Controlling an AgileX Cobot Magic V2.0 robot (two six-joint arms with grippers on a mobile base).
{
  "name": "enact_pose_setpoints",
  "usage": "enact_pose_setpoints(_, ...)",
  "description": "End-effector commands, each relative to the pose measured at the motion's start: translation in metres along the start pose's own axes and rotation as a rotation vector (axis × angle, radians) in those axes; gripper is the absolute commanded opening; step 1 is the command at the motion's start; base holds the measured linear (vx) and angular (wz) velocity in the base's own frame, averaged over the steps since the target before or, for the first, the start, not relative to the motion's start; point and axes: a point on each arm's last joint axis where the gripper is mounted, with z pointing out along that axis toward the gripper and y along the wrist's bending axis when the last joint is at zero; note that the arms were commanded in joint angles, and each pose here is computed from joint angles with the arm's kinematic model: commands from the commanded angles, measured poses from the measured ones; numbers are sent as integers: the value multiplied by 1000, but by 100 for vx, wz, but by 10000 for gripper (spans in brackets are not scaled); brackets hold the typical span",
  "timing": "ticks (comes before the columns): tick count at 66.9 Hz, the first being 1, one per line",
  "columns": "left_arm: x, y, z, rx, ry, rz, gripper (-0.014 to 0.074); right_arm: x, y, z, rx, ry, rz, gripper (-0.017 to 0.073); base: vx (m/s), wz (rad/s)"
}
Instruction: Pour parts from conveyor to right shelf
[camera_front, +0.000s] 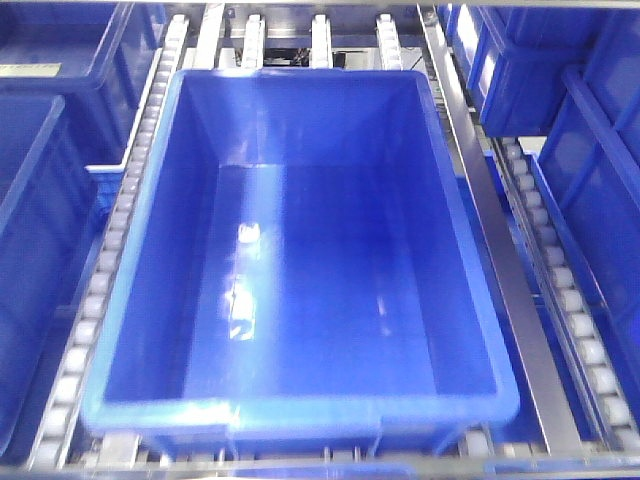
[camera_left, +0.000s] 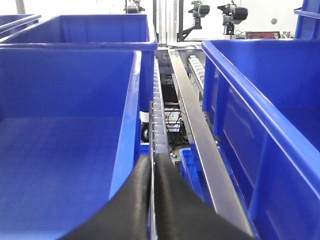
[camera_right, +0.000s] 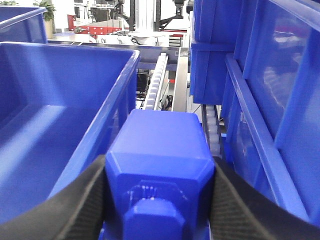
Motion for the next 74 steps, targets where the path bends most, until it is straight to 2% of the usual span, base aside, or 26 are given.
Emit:
enact_pose_setpoints(1, -16, 0, -2, 2, -103, -13, -6, -15, -2, -2, 26, -92, -5, -9, 16, -3)
enact_pose_setpoints(74, -16, 0, -2, 2, -103, -13, -6, -15, -2, -2, 26, -92, -5, -9, 7, 2)
